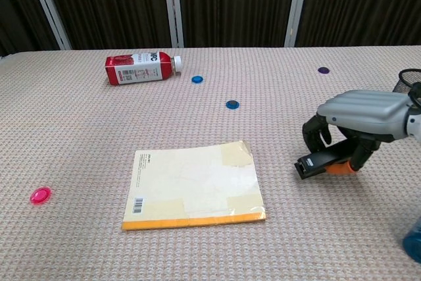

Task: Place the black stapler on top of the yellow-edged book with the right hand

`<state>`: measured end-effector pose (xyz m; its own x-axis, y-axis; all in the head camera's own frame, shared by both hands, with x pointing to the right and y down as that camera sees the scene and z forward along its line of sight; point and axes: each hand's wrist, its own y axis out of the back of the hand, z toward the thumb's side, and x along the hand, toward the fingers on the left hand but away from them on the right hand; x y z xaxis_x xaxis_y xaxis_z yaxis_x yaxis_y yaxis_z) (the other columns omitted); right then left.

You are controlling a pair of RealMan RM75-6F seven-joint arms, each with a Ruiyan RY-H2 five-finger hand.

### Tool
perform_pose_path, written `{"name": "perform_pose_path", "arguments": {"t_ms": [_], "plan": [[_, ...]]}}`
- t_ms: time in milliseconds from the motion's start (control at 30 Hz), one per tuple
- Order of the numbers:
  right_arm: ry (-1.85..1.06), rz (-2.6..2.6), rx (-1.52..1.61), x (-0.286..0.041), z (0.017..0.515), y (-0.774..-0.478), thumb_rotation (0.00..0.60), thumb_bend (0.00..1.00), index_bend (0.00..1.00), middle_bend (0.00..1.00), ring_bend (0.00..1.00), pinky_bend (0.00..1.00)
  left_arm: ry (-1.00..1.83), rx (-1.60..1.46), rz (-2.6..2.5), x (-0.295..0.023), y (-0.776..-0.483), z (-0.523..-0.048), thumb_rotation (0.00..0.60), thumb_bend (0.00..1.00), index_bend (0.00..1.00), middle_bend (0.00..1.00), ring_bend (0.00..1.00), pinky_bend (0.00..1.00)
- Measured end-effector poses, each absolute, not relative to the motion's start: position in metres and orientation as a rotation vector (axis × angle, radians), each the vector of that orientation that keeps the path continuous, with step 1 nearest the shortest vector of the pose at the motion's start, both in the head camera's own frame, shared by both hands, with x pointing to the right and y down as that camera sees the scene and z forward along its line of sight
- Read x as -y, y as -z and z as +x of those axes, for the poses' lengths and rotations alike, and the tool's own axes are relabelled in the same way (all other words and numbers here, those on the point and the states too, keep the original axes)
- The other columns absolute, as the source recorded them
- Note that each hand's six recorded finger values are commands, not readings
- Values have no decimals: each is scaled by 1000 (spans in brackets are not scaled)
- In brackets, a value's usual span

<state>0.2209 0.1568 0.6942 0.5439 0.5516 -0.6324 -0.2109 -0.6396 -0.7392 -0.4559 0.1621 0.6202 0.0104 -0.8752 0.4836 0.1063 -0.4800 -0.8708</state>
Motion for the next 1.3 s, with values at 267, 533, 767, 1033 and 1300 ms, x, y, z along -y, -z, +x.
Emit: {"name": "perform_pose_path", "arguments": {"t_ms": [267, 533, 767, 1033, 1300], "plan": [[-1097, -1930, 269, -168, 186, -672, 600, 262, 664, 505, 449, 608, 1545, -813, -1533, -159, -619, -449, 600, 296, 7, 1, 32, 144], [-1038, -1926, 254, -180, 128, -666, 600, 254, 677, 518, 464, 626, 1531, -824, -1564, -154, -619, -452, 600, 295, 7, 2, 32, 143], [-989, -1998, 269, -190, 71, -668, 600, 250, 681, 520, 472, 635, 1528, -812, -1585, -151, -622, -453, 600, 296, 7, 2, 32, 143], [-968, -2019, 278, -188, 27, -673, 600, 250, 681, 520, 474, 641, 1537, -807, -1592, -149, -625, -456, 600, 295, 8, 3, 32, 143], [-997, -2029, 299, -184, 17, -684, 600, 233, 478, 432, 405, 622, 1531, -805, -1594, -150, -624, -455, 600, 295, 7, 3, 32, 143]]}}
